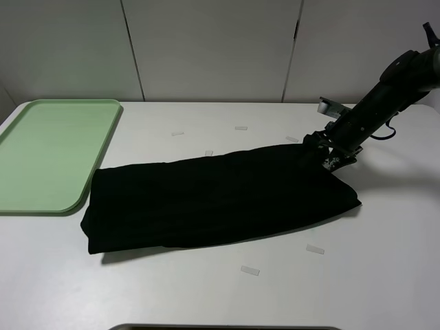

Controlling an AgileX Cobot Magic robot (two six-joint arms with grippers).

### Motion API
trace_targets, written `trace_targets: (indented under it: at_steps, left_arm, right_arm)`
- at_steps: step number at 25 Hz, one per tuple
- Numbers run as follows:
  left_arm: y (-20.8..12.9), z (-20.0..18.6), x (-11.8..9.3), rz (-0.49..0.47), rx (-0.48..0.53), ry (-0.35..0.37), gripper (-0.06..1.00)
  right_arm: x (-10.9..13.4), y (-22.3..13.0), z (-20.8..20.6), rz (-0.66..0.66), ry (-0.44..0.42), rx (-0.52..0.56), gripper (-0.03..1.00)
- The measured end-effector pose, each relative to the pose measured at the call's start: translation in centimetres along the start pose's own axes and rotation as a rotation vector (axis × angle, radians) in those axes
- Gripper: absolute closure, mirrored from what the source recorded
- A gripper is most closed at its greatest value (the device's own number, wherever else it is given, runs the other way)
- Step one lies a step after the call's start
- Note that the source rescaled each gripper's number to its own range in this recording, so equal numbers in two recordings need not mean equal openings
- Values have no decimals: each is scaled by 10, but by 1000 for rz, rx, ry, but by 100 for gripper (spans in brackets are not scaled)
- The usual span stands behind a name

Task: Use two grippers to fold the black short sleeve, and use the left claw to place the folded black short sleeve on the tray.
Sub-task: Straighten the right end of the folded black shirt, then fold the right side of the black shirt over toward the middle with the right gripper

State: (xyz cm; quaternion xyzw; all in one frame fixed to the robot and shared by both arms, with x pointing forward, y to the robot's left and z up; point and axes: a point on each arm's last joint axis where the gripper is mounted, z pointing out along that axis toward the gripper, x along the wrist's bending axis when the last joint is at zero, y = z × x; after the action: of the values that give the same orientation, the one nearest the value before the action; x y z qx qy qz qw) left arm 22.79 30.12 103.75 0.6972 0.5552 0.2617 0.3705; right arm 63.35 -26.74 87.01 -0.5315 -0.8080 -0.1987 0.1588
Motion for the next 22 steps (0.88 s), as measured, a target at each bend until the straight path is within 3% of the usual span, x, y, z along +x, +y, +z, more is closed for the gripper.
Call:
trace_targets:
  at_steps: [3, 5, 8, 10, 11, 17, 22]
  left_arm:
    - [0, 0, 0, 0, 0, 0, -6]
    - [0, 0, 0, 0, 0, 0, -6]
    - [0, 0, 0, 0, 0, 0, -6]
    - [0, 0, 0, 0, 0, 0, -6]
    - [0, 0, 0, 0, 0, 0, -6]
    - [0, 0, 0, 0, 0, 0, -6]
    - [0, 0, 0, 0, 0, 0, -6]
  right_arm:
    - [-1, 0, 0, -5, -11, 0, 4]
    - [-3, 0, 1, -14, -30, 3, 16]
    - [-7, -1, 4, -25, -57, 16, 52]
    - [-9, -2, 6, -13, -59, 21, 81]
    - [-9, -2, 6, -7, -58, 23, 89]
    - [-9, -4, 7, -5, -74, 39, 92]
    - [-11, -6, 4, 9, -137, 79, 92]
